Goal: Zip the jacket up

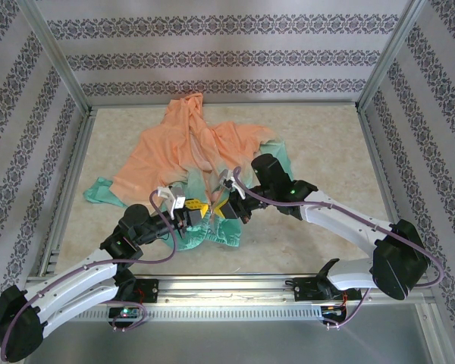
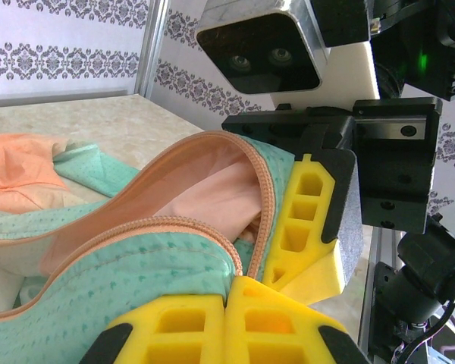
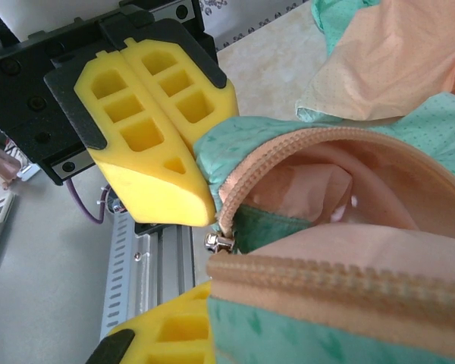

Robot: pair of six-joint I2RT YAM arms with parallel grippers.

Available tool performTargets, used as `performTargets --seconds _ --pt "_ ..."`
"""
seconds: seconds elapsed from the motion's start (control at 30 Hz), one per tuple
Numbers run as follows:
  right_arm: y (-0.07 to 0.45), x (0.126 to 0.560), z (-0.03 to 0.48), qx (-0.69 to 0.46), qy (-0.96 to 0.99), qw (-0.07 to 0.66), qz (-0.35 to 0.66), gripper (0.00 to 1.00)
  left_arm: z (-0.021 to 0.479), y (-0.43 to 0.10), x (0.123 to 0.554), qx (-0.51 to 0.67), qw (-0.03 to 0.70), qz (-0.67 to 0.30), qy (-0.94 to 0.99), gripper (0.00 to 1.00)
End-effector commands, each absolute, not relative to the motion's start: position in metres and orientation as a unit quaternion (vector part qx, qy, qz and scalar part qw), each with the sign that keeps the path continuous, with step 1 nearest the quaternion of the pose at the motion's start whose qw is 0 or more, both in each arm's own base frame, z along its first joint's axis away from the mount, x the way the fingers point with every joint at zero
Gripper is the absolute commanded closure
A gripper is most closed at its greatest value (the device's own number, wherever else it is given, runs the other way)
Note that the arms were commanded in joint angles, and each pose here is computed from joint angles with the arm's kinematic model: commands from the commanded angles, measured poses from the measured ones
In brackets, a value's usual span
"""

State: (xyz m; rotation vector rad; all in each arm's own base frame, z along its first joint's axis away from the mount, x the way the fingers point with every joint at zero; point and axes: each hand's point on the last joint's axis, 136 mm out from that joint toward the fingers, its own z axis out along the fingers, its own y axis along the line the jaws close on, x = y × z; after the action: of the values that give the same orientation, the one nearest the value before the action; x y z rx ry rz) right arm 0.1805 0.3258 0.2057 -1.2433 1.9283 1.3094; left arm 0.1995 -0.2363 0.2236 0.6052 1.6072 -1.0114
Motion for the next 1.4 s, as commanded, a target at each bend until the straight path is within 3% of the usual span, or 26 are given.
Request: performTargets --seconds 0.0,0.73,1.3,1.33,1.37 --pt "0.330 0.186 0.219 -0.467 0.690 0.281 0.477 1.00 0.229 -0.239 0.194 0.261 0.546 -0.435 0.667 1.00" --pt "0.322 0.197 0.225 -0.438 0.699 0.321 0.466 1.00 0.214 -0.238 0.191 0.254 0.519 -0.440 0.687 1.00" --pt "0.324 0.193 0.223 -0.425 0.690 0.296 0.506 1.00 0.201 -0.235 0.176 0.278 0.448 -0.423 0.737 1.00" --pt "0.326 0.193 0.222 -0.422 0.688 0.292 0.513 1.00 0.204 -0.233 0.176 0.276 0.453 -0.419 0.737 0.98" --pt "0.327 0.192 0.222 -0.419 0.686 0.291 0.519 1.00 0.208 -0.231 0.177 0.272 0.459 -0.416 0.737 0.87"
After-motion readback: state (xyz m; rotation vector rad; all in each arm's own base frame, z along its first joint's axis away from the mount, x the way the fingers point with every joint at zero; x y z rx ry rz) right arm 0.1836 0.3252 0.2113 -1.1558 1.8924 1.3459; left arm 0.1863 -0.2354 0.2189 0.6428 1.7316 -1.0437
